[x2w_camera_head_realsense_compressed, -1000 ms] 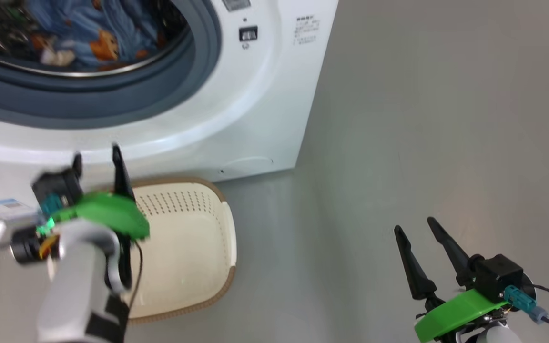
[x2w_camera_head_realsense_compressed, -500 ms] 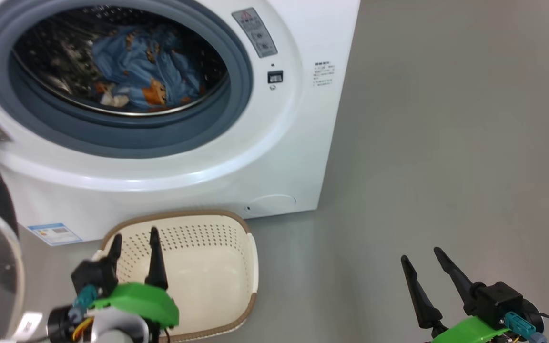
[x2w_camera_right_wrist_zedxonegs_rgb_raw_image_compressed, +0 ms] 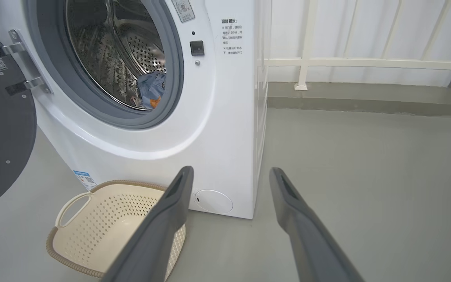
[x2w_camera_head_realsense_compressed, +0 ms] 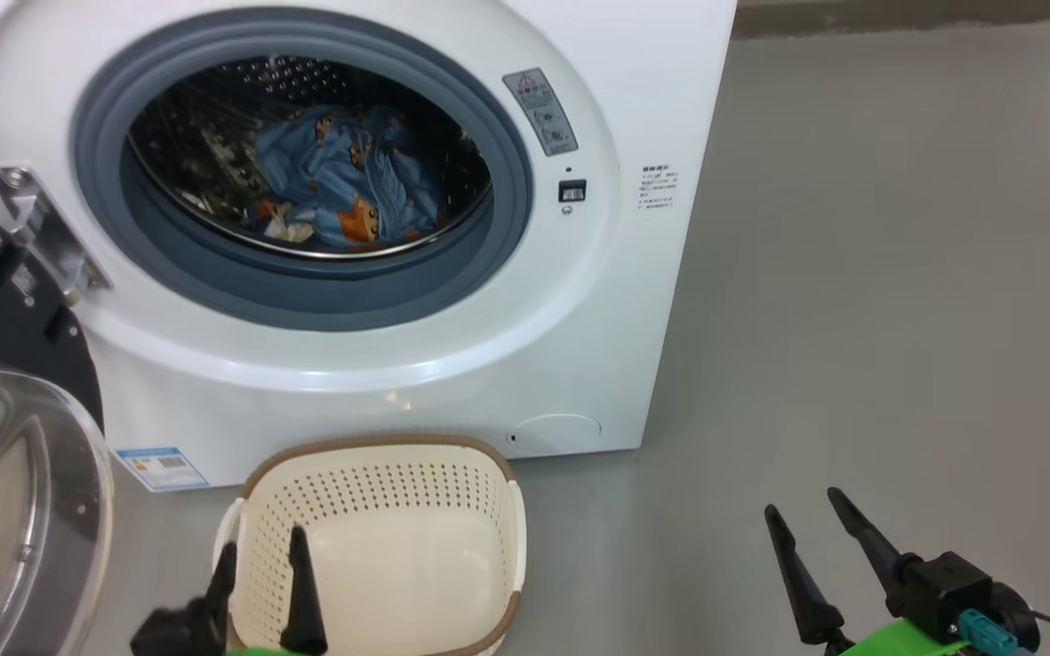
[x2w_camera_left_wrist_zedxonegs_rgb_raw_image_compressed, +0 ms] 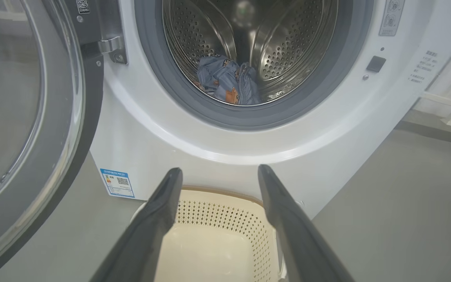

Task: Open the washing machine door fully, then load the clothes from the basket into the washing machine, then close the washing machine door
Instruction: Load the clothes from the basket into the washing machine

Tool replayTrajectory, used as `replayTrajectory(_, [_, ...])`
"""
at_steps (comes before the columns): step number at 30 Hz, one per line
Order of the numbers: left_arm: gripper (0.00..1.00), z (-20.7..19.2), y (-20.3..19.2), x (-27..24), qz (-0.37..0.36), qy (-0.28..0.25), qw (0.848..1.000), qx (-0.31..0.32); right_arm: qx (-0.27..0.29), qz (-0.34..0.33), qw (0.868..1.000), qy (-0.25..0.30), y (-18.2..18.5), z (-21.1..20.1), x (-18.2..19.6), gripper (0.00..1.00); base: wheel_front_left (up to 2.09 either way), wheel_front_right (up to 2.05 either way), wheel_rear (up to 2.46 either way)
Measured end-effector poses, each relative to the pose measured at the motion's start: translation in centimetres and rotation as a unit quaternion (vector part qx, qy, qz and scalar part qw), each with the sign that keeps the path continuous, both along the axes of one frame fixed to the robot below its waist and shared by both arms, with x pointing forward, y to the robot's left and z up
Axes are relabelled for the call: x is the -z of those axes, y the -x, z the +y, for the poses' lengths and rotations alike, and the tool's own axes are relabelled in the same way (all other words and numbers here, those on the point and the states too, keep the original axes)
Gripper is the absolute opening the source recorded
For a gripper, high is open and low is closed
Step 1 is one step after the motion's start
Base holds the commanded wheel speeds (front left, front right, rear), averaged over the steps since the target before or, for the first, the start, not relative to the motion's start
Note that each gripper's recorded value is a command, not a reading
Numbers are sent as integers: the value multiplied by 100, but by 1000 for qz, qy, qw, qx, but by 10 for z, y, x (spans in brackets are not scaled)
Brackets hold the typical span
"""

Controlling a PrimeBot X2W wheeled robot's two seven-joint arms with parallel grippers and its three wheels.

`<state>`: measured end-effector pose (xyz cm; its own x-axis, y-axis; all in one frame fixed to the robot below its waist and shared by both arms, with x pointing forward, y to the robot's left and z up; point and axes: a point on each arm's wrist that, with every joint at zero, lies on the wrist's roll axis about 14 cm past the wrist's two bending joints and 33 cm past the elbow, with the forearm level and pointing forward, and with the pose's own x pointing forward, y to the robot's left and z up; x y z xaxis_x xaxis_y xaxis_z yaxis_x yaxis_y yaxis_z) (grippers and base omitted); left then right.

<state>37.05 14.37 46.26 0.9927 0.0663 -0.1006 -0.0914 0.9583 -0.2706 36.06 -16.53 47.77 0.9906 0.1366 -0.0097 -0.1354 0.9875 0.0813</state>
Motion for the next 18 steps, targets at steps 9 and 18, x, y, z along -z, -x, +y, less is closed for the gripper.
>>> replayTrajectory(9, [100, 13, 35, 5, 7, -13, 1000, -16, -2, 0, 1000, 4, 19, 2, 0, 100, 0, 0, 0])
replayTrajectory(18, [100, 19, 39, -6, -12, -22, 1000, -17, 8, -1, 1000, 13, 26, -5, 0, 100, 0, 0, 0])
